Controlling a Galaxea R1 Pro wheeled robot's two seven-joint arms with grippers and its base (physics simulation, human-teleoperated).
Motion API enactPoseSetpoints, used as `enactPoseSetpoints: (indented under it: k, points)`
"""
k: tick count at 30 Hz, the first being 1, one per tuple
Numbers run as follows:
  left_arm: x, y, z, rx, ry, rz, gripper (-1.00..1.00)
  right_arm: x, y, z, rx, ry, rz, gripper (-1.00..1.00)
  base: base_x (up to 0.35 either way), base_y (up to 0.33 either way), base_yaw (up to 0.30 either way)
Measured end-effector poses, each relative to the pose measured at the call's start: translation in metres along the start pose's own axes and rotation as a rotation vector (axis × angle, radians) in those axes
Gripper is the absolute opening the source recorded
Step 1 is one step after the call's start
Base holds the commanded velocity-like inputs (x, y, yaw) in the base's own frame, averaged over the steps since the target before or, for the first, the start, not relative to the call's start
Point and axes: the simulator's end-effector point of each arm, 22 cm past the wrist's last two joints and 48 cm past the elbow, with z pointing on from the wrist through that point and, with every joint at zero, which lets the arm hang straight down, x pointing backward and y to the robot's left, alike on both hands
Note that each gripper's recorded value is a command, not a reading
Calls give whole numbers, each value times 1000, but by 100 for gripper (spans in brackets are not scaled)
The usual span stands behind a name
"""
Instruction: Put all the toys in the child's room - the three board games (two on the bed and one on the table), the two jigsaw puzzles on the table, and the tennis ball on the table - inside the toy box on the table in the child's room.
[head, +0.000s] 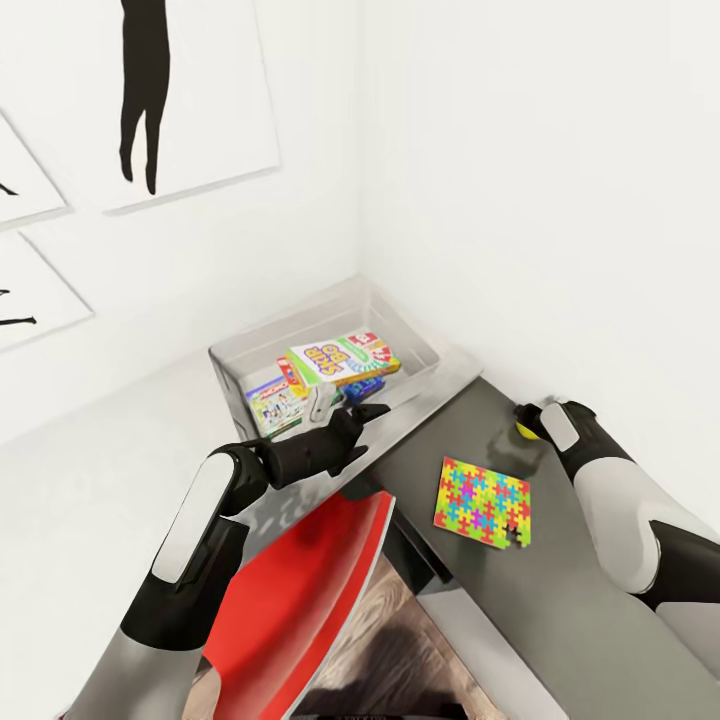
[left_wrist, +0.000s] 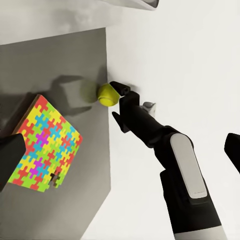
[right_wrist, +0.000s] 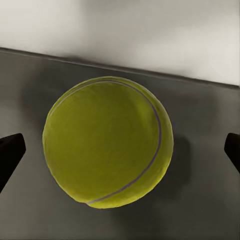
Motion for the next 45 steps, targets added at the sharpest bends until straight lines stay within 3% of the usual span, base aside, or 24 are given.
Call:
enactPoseSetpoints:
  k: [45]
  points:
    - [0,6,3,-7,5,-8,100,8,2,6,0,9,-5,100,0,0,0]
